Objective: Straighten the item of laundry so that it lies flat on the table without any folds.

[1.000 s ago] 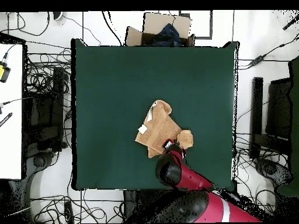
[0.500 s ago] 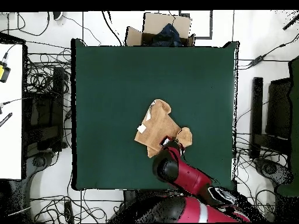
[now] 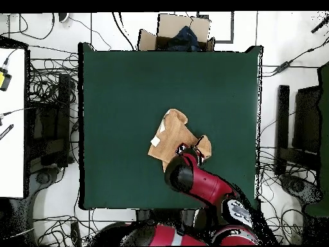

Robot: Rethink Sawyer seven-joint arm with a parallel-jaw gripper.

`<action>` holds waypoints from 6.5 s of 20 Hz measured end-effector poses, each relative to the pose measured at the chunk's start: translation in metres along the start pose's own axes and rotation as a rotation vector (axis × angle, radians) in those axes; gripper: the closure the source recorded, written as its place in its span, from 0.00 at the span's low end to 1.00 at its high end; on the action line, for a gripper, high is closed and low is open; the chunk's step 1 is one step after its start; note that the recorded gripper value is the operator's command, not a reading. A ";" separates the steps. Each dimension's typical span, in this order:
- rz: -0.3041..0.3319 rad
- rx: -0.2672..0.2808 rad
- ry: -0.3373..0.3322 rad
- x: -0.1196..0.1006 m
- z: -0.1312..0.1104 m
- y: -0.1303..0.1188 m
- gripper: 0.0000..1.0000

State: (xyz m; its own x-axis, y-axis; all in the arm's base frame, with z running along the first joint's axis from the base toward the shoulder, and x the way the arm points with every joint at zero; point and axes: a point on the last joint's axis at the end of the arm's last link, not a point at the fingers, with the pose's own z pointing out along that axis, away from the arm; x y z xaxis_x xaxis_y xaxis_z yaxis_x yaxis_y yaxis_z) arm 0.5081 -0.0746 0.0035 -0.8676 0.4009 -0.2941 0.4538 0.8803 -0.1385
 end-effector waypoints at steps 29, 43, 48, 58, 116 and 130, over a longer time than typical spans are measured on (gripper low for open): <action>-0.102 0.087 0.038 -0.018 -0.071 0.023 1.00; -0.126 0.129 0.113 -0.001 -0.118 0.043 1.00; -0.147 0.159 0.122 0.009 -0.133 0.050 1.00; -0.160 0.209 0.190 0.033 -0.169 0.074 1.00; 0.320 0.341 0.172 0.012 -0.263 0.249 1.00; 0.689 0.511 -0.210 0.077 -0.235 0.298 1.00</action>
State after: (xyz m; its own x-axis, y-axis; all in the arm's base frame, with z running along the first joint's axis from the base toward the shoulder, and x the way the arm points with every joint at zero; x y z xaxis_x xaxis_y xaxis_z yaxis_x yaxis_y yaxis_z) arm 0.5288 0.2777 0.1616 -0.3353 0.7015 -0.6288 0.9411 0.2190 -0.2576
